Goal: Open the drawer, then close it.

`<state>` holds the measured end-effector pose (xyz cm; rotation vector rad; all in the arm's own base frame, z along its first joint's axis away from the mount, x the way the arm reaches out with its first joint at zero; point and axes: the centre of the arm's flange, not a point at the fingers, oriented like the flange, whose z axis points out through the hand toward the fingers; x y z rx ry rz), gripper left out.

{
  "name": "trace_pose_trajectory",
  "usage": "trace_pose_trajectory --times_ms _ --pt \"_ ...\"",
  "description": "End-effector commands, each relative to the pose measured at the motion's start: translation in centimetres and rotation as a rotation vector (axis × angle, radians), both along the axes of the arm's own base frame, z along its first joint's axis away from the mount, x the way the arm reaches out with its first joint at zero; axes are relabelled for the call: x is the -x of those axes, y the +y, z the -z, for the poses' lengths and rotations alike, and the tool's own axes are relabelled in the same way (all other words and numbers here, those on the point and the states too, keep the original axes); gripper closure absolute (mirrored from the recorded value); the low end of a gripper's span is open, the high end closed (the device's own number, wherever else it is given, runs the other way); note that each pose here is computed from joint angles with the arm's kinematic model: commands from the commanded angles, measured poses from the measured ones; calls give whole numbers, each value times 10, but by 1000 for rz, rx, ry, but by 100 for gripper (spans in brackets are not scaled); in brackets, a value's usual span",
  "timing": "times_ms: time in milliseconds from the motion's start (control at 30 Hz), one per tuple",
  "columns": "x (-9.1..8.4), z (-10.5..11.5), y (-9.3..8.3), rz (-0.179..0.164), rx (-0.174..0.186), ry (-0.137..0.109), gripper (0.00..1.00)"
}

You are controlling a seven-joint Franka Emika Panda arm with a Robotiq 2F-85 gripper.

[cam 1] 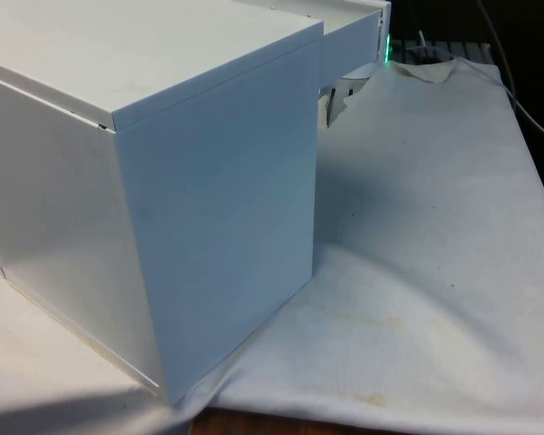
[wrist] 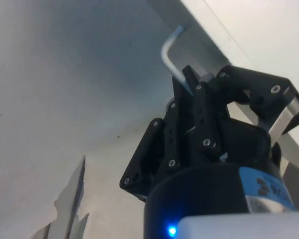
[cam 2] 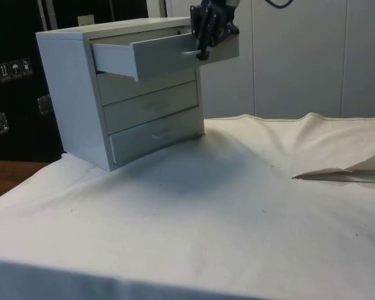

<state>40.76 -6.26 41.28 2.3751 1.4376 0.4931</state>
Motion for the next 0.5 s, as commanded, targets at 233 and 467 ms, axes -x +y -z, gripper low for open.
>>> trace_pose_trajectory --times_ms 233,467 --pt "10 -2 0 -4 -4 -20 99" --pt "9 -1 1 -6 -10 -13 88"
